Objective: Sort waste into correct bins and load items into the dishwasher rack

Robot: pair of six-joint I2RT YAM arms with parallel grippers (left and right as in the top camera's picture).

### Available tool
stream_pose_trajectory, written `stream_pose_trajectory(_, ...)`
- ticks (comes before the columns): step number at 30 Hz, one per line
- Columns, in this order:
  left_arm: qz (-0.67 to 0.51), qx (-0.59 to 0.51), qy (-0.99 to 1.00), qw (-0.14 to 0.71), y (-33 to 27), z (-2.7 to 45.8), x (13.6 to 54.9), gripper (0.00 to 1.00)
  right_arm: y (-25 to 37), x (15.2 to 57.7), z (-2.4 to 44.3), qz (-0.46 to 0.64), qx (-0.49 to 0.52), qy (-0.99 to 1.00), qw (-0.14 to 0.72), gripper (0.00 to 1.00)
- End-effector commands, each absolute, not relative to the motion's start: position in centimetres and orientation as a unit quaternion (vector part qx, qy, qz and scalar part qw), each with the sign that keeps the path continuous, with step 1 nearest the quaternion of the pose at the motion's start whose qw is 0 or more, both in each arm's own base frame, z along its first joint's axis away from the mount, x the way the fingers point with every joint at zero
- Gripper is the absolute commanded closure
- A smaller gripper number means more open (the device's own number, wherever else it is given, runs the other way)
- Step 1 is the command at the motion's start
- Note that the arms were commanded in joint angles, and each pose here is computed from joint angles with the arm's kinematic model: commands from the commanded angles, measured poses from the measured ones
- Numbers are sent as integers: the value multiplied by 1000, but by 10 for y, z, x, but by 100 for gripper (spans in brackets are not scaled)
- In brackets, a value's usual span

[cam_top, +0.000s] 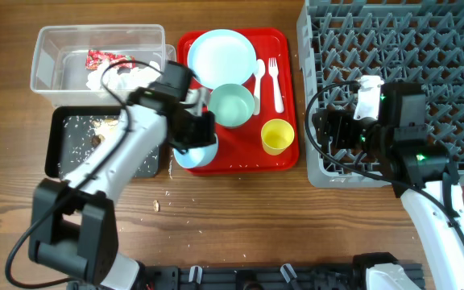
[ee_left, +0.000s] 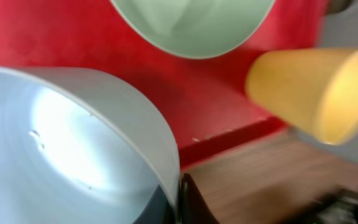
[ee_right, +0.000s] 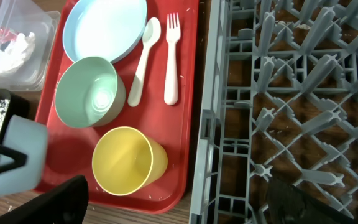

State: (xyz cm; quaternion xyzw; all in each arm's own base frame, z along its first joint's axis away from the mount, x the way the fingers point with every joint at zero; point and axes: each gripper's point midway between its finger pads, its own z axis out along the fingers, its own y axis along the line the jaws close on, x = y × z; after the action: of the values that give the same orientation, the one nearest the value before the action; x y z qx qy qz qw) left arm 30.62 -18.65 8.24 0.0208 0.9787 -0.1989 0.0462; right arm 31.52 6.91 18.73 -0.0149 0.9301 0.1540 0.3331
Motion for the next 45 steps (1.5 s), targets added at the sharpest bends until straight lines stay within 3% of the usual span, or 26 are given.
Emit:
stream_pose_trajectory(1, -96, 36, 990, 101, -184, 70, 317, 96, 69, 318, 192, 152, -9, 929, 338, 7)
stream_pose_trajectory(4, -101, 65, 987, 103, -206, 64, 312, 92, 69, 318, 192, 152, -9, 929, 338, 7)
stream_pose_trajectory(9, -103, 94, 985, 99, -223, 60, 301, 59, 69, 318, 192, 152, -9, 929, 338, 8)
stream_pose_trajectory(13, -108, 96, 984, 107, -226, 67, 307, 53, 69, 318, 193, 152, -9, 928, 339, 7)
stream_pose_trajectory(22, -182, 158, 949, 202, -271, 138, 351, 47, 69, 318, 192, 152, -9, 929, 339, 7)
stream_pose_trajectory(29, -196, 209, 940, 183, -287, 117, 347, 47, 69, 318, 192, 152, -9, 929, 339, 7)
stream_pose_trajectory(39, -199, 273, 933, 122, -312, 67, 324, 51, 69, 318, 192, 152, -10, 929, 338, 7)
stream_pose_trajectory(41, -196, 272, 935, 114, -312, 60, 323, 62, 69, 318, 192, 152, -9, 929, 338, 7)
stream_pose_trajectory(44, -195, 269, 937, 109, -312, 56, 323, 92, 69, 318, 192, 152, -9, 929, 338, 7)
stream_pose_trajectory(45, -196, 268, 937, 111, -312, 56, 324, 96, 69, 318, 192, 152, -9, 929, 338, 7)
